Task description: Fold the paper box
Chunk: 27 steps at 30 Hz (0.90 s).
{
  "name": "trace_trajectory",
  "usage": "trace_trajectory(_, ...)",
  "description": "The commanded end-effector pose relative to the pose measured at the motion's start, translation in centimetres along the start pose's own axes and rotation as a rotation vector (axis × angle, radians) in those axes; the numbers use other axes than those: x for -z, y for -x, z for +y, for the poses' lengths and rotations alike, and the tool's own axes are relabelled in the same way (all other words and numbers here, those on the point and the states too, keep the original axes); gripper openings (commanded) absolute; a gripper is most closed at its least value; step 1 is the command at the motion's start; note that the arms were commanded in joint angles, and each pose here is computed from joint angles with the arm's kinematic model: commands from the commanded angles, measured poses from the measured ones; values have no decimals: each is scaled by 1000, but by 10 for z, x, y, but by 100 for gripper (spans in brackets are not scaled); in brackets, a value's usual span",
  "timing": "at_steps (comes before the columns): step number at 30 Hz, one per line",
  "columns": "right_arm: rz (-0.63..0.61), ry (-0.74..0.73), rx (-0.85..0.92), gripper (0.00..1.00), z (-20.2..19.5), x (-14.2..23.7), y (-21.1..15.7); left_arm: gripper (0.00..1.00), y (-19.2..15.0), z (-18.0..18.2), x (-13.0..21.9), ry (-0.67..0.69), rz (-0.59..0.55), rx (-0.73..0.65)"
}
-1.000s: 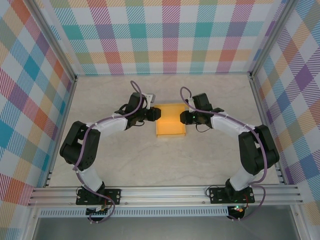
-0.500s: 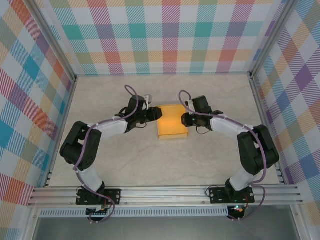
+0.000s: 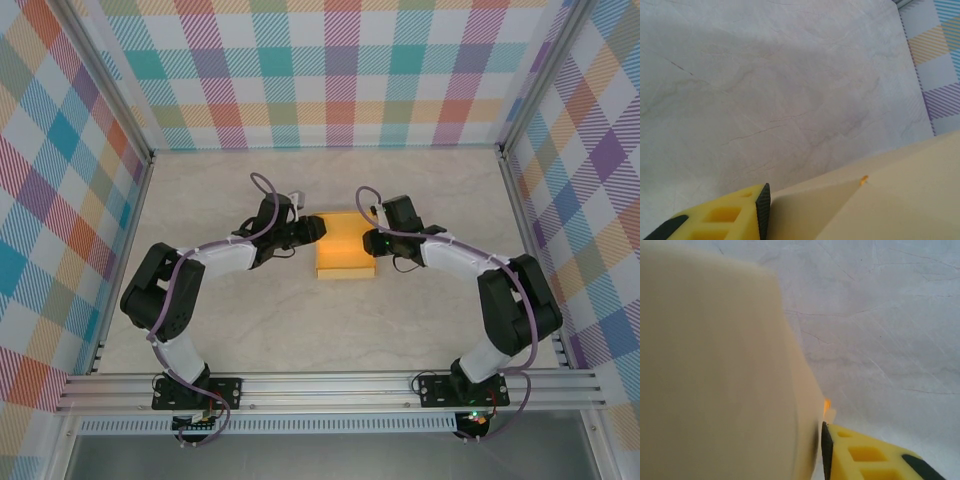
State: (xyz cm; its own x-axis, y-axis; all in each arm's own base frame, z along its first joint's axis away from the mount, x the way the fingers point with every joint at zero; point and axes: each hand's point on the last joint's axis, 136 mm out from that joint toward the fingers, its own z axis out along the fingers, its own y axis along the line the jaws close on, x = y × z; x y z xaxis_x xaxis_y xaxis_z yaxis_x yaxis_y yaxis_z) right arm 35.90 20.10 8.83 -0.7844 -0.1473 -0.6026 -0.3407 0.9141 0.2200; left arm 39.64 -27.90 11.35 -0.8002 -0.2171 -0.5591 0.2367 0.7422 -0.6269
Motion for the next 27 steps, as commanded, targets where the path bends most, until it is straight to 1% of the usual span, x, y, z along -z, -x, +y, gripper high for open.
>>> trace_trajectory(1, -63, 36, 46, 39, 11, 18, 8, 34, 9, -3, 0, 32, -23, -126)
trace_trajectory(3, -88, 50, 20, 46, 9, 28, 9, 33, 11, 0, 0, 52, -32, -170)
trace_trajectory(9, -147, 162, -21, 56, 18, 63, 1, 31, 19, 4, 0, 89, -58, -285)
trace_trajectory(10, -154, 172, -38, 60, 20, 69, -1, 31, 21, 4, -1, 88, -63, -301)
trace_trajectory(12, -178, 171, -80, 65, 17, 81, -1, 31, 23, 4, -1, 93, -71, -328)
trace_trajectory(14, -206, 194, -81, 67, 17, 95, 4, 30, 24, 3, -3, 94, -75, -364)
trace_trajectory(16, -228, 250, -100, 71, 13, 108, 16, 30, 28, 4, -3, 103, -82, -399)
trace_trajectory(18, -190, 322, -199, 72, 0, 115, 32, 31, 31, 1, -4, 98, -86, -426)
trace_trajectory(19, -159, 368, -229, 71, -2, 118, 39, 32, 34, -2, -3, 92, -88, -436)
trace_trajectory(20, -128, 378, -251, 71, -8, 115, 45, 35, 35, -5, -2, 86, -92, -440)
trace_trajectory(22, -81, 419, -262, 69, -9, 114, 57, 45, 42, -10, 4, 72, -109, -433)
trace_trajectory(24, -52, 418, -286, 68, -12, 112, 66, 54, 45, -15, 10, 47, -113, -420)
trace_trajectory(27, -16, 414, -367, 67, -15, 106, 69, 60, 46, -20, 22, 27, -115, -401)
